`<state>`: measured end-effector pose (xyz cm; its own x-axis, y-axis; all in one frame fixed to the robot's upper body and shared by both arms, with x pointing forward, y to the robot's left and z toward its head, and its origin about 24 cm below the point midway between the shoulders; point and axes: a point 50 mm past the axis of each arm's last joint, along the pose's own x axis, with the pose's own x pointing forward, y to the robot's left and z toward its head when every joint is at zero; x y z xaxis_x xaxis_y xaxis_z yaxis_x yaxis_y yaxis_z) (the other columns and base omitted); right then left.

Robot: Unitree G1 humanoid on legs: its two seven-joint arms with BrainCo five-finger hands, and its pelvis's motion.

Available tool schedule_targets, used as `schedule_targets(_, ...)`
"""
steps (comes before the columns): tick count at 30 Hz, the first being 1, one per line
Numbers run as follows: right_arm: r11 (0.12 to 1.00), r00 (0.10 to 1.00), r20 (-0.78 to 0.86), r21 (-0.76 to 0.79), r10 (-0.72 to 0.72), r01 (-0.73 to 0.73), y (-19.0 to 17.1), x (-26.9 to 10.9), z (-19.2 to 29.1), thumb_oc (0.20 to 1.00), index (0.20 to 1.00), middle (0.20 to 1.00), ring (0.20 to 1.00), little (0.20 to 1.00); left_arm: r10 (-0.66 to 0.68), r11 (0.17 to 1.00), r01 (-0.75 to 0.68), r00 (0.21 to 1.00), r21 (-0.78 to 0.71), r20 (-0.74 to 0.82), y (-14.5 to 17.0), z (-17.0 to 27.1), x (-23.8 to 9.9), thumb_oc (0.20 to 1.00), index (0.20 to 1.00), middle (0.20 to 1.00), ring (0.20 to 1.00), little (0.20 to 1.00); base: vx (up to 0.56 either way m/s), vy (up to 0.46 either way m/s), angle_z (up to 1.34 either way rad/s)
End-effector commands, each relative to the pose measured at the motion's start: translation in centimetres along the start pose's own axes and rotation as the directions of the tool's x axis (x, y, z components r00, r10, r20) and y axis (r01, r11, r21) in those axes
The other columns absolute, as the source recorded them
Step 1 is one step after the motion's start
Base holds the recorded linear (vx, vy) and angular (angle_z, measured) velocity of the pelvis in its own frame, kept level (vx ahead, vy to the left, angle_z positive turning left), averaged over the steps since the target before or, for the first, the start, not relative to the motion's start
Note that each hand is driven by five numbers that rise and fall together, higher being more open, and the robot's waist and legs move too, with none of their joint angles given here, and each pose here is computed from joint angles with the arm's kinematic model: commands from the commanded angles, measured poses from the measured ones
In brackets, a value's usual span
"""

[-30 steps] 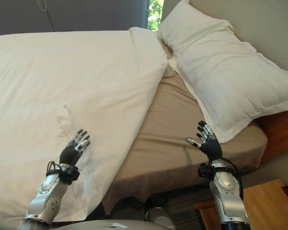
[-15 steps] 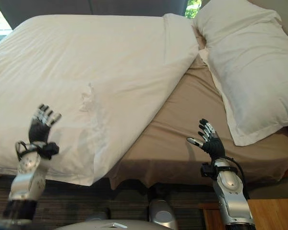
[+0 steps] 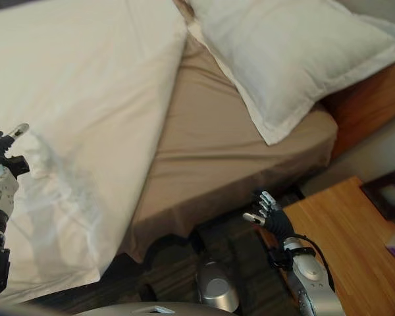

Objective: Making the bed.

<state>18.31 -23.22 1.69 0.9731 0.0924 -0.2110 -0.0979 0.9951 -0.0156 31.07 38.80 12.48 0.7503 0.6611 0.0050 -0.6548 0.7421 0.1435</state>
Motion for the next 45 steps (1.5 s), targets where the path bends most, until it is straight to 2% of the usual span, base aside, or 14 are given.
schedule_targets(1,1.0,0.978,0.209,-0.026,0.002,0.003,-0.4,1.6,4.3,1.0,1.0,1.0,1.0,1.0,0.11,0.993,-0.101,0.982,-0.065,0.154,2.0,6.8,1.8,1.0,1.0,1.0,1.0,1.0,-0.11,0.019,-0.24)
schedule_targets(8,0.999,0.967,0.254,-0.034,-0.01,0.02,-0.1,2.4,5.2,1.0,1.0,1.0,1.0,1.0,0.196,0.976,-0.184,0.975,-0.12,0.1,3.5,8.0,2.5,1.0,1.0,1.0,1.0,1.0,-0.07,-0.008,-0.14)
schedule_targets(14,0.999,0.962,0.271,-0.042,0.001,0.011,0.6,3.3,5.8,1.0,1.0,1.0,1.0,1.0,0.149,0.986,-0.155,0.983,-0.053,-0.11,2.8,4.0,2.4,1.0,1.0,1.0,1.0,1.0,0.03,-0.008,-0.15)
schedule_targets(15,0.999,0.965,0.263,-0.046,0.005,0.008,0.7,3.2,5.7,1.0,1.0,1.0,1.0,1.0,0.097,0.995,-0.097,0.98,0.007,-0.174,1.8,2.3,2.1,0.398,0.398,0.398,0.398,0.398,0.05,0.015,-0.13)
schedule_targets(16,0.999,0.967,0.254,-0.049,0.002,0.011,0.5,3.2,5.5,1.0,1.0,1.0,1.0,1.0,0.084,0.994,-0.069,0.981,0.086,-0.175,1.4,2.2,2.1,0.2,0.2,0.2,0.2,0.2,0.08,0.032,-0.11)
schedule_targets(24,0.998,0.974,0.225,-0.066,-0.005,0.021,0.0,3.3,5.0,1.0,1.0,1.0,1.0,1.0,-0.143,0.986,0.126,0.976,0.109,0.162,-6.3,10.8,1.8,0.2,0.2,0.2,0.2,0.2,0.04,0.008,0.03)
schedule_targets(25,0.997,0.975,0.22,-0.07,-0.004,0.02,0.0,3.3,4.9,1.0,1.0,1.0,1.0,1.0,-0.196,0.979,0.178,0.957,0.1,0.214,-7.7,12.0,1.3,0.2,0.2,0.2,0.2,0.2,0.1,-0.006,0.12)
schedule_targets(26,0.996,0.982,0.187,-0.079,-0.011,0.026,-0.4,3.3,4.3,1.0,1.0,1.0,1.0,1.0,-0.374,0.925,0.362,0.818,0.116,0.438,-12.5,17.1,-2.0,0.2,0.2,0.2,0.2,0.2,0.1,-0.006,0.14)
schedule_targets(28,0.997,0.982,0.187,-0.079,-0.012,0.027,-0.4,3.2,4.3,1.0,1.0,1.0,1.0,1.0,-0.375,0.925,0.362,0.817,0.116,0.437,-12.6,17.1,-2.1,0.2,0.2,0.2,0.2,0.2,0.07,-0.003,0.3)
schedule_targets(29,0.996,0.986,0.166,-0.084,-0.019,0.033,-0.6,3.0,3.9,1.0,1.0,1.0,1.0,1.0,-0.467,0.87,0.477,0.709,0.128,0.529,-15.4,18.8,-4.8,0.2,0.2,0.2,0.2,0.2,0.06,-0.001,0.2)
schedule_targets(33,0.995,0.991,0.125,-0.084,-0.047,0.058,-1.1,2.6,2.9,1.0,1.0,1.0,1.0,1.0,-0.575,0.753,0.645,0.549,0.13,0.607,-19.2,19.9,-9.1,0.2,0.2,0.2,0.2,0.2,0.06,-0.003,0.09)
schedule_targets(34,0.994,0.992,0.101,-0.078,-0.072,0.08,-1.4,2.3,2.2,1.0,1.0,1.0,1.0,1.0,-0.638,0.648,0.751,0.446,0.125,0.628,-21.3,19.6,-11.9,0.2,0.2,0.2,0.2,0.2,0.02,0.006,0.09)
schedule_targets(37,0.993,0.992,0.084,-0.068,-0.094,0.1,-1.6,1.8,1.6,1.0,1.0,1.0,1.0,1.0,-0.716,0.503,0.855,0.328,0.129,0.617,-23.2,17.4,-15.4,0.2,0.2,0.2,0.2,0.2,0.01,0.01,0.1)
schedule_targets(45,0.988,0.988,0.04,-0.042,-0.148,0.149,-2.0,0.5,0.5,1.0,1.0,1.0,1.0,1.0,-0.875,0.199,0.979,0.153,0.054,0.46,-24.7,9.7,-20.6,0.2,0.2,0.2,0.2,0.2,0.0,0.003,-0.01)
